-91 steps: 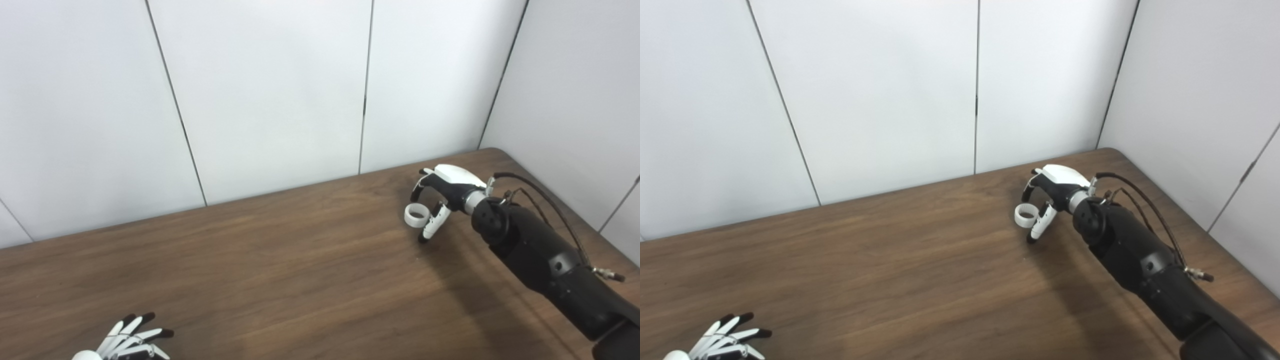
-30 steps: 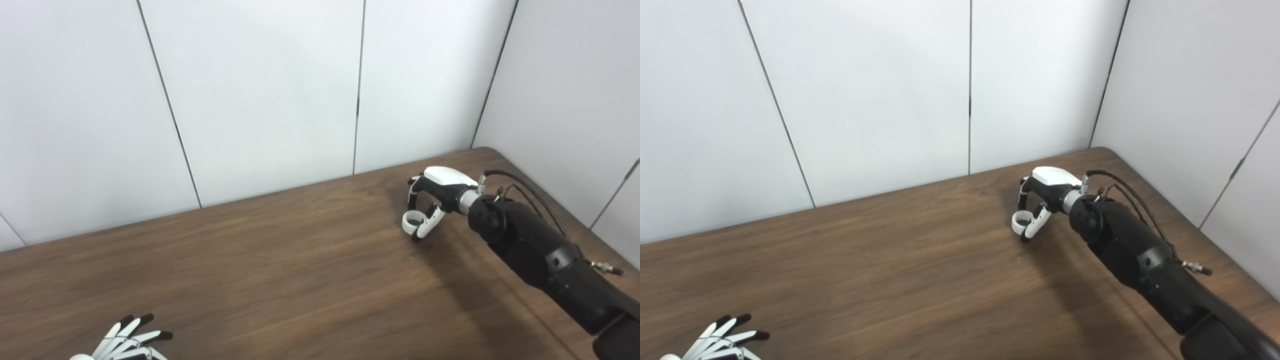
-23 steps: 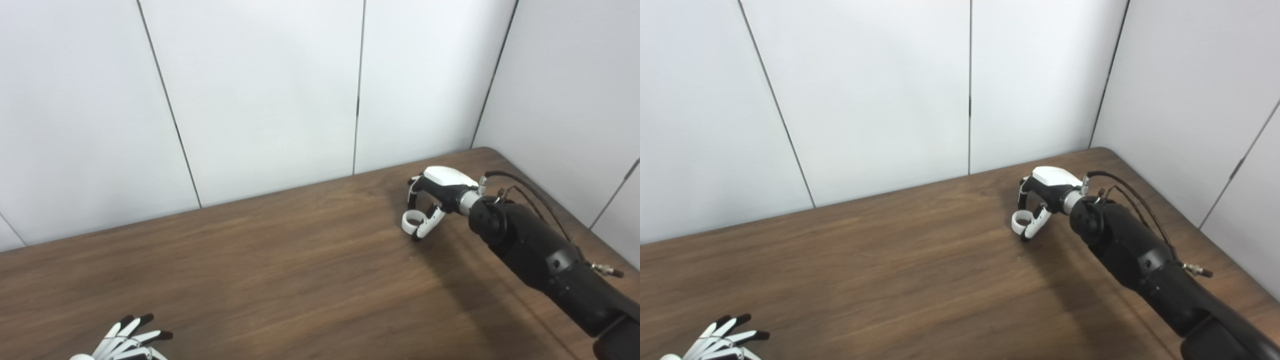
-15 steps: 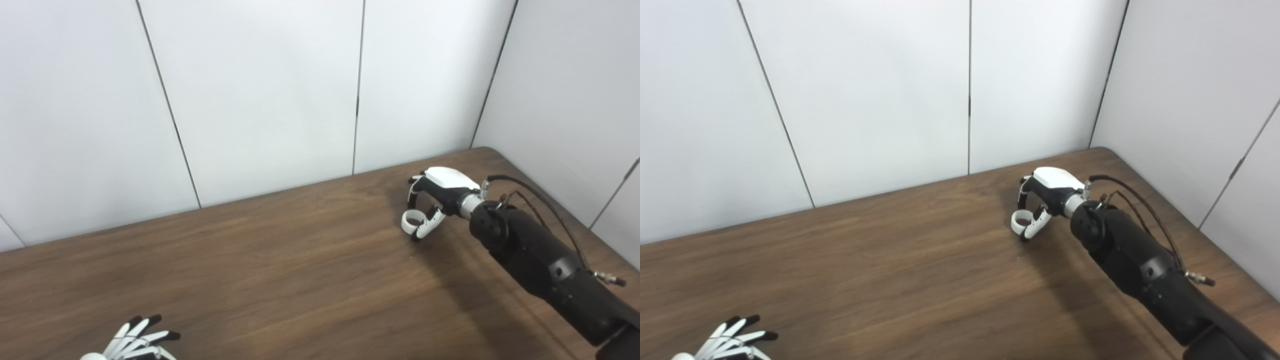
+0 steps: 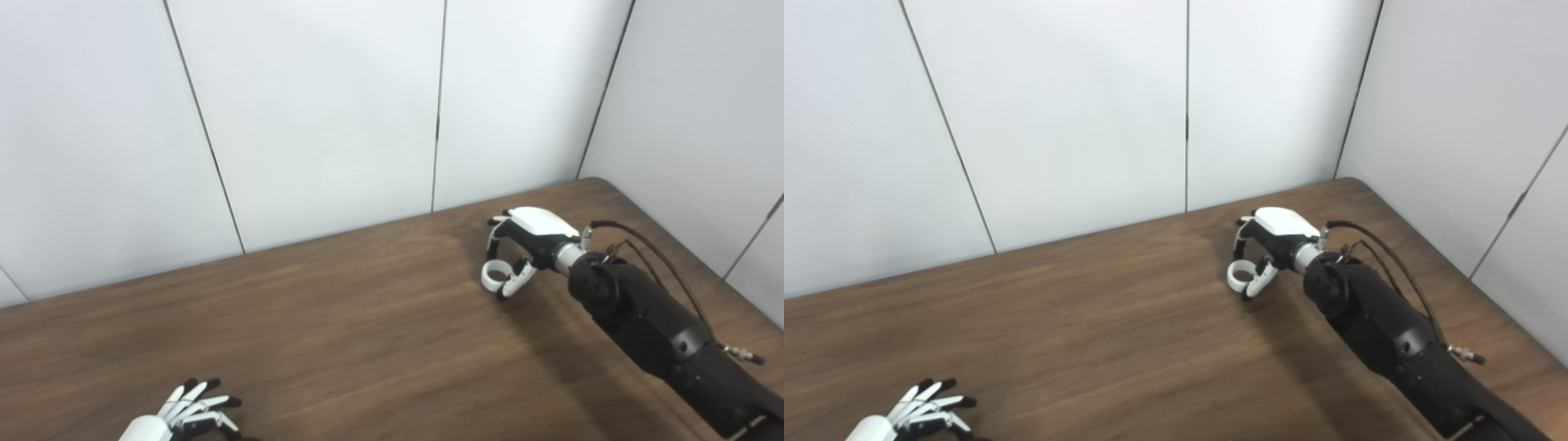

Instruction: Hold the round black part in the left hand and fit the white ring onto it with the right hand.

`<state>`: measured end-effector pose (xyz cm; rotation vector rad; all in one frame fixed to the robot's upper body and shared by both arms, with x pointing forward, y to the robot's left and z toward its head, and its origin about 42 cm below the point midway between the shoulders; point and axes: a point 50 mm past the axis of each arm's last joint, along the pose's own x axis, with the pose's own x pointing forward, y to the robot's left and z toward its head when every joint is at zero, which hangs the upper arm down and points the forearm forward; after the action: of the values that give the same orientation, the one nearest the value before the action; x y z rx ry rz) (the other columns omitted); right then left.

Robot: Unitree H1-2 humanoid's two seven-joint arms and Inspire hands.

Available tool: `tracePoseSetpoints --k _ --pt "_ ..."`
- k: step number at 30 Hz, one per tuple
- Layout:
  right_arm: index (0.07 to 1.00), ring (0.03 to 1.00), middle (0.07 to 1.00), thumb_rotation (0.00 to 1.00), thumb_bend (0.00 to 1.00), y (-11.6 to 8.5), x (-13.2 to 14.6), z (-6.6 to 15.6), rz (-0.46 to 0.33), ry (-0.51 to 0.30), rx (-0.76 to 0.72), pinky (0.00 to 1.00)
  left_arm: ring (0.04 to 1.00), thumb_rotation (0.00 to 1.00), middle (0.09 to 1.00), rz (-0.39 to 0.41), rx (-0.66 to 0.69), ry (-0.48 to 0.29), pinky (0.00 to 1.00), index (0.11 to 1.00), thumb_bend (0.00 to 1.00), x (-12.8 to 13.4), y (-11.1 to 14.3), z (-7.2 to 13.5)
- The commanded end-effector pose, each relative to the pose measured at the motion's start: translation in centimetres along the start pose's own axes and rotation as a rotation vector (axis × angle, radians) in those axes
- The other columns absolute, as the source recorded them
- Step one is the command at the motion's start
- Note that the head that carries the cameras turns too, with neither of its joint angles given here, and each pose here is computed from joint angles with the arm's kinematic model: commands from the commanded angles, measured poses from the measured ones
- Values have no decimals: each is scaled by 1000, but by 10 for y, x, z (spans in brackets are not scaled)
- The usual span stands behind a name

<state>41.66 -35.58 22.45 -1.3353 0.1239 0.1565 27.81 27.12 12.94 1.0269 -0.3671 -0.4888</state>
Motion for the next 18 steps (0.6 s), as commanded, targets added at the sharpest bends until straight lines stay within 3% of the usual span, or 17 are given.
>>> tracePoseSetpoints --k 1,18 --pt "480 1000 925 120 517 -6 0 17 -7 -72 0 975 932 41 799 49 24 -34 1000 479 519 14 11 2" --pt "480 1000 919 123 519 -12 -2 66 14 -204 24 961 935 42 807 24 53 -10 1000 480 520 59 -24 -13"
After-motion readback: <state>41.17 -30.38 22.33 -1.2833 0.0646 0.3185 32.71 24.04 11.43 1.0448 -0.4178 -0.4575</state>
